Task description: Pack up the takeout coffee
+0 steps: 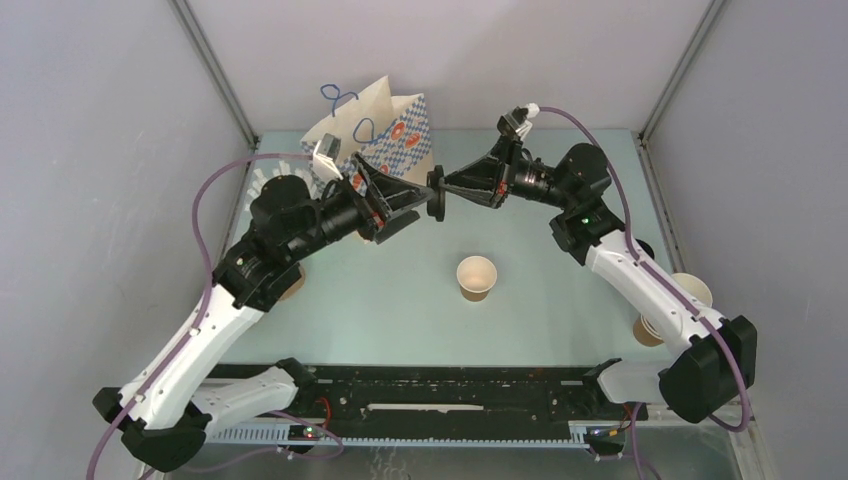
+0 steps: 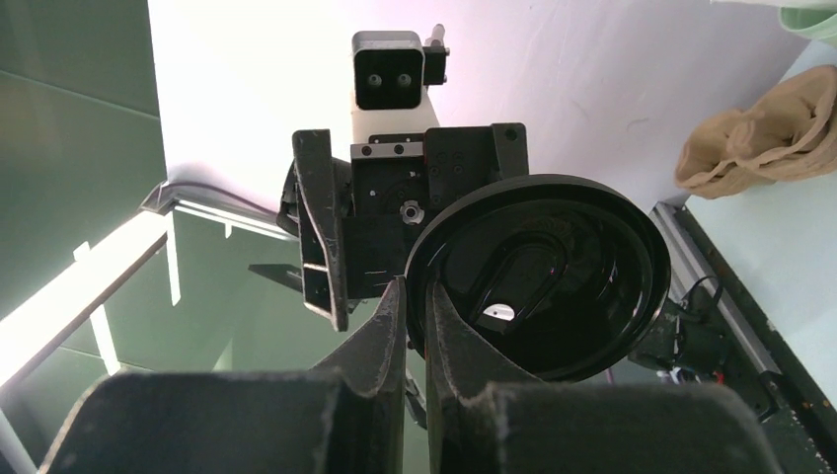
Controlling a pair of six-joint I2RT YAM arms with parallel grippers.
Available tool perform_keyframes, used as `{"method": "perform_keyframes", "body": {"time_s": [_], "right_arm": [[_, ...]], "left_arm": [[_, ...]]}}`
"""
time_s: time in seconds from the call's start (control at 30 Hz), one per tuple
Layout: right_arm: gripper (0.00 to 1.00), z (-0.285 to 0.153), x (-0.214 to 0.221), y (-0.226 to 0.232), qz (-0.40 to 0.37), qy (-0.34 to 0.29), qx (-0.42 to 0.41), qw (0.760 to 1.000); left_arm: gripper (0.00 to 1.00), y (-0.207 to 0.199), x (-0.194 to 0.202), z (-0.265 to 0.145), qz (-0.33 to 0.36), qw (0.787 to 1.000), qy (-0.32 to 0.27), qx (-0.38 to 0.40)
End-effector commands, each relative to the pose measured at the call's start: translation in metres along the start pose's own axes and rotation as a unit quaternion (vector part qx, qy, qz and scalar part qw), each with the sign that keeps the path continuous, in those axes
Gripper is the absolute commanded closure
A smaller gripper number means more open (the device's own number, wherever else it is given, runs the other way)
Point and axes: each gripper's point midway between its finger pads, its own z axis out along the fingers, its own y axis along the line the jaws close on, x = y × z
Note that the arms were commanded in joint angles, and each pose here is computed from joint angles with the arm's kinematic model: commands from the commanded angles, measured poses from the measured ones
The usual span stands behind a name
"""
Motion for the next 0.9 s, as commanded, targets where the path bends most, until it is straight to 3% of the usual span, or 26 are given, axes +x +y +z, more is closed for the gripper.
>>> {"method": "perform_keyframes", "body": {"time_s": [0.0, 0.87], "right_arm": [[0.87, -0.006, 0.016, 0.034, -0.022, 0.017, -0.037, 0.999], [0.87, -0.009, 0.045, 0.054, -0.027, 0.050, -0.053, 0.997]], "left_arm": [[0.00, -0.015, -0.003, 0.003, -0.019, 0.999, -0.018, 0.030], [0.01, -0.026, 0.006, 0.001, -0.053, 0.996, -0.019, 0.067]]}}
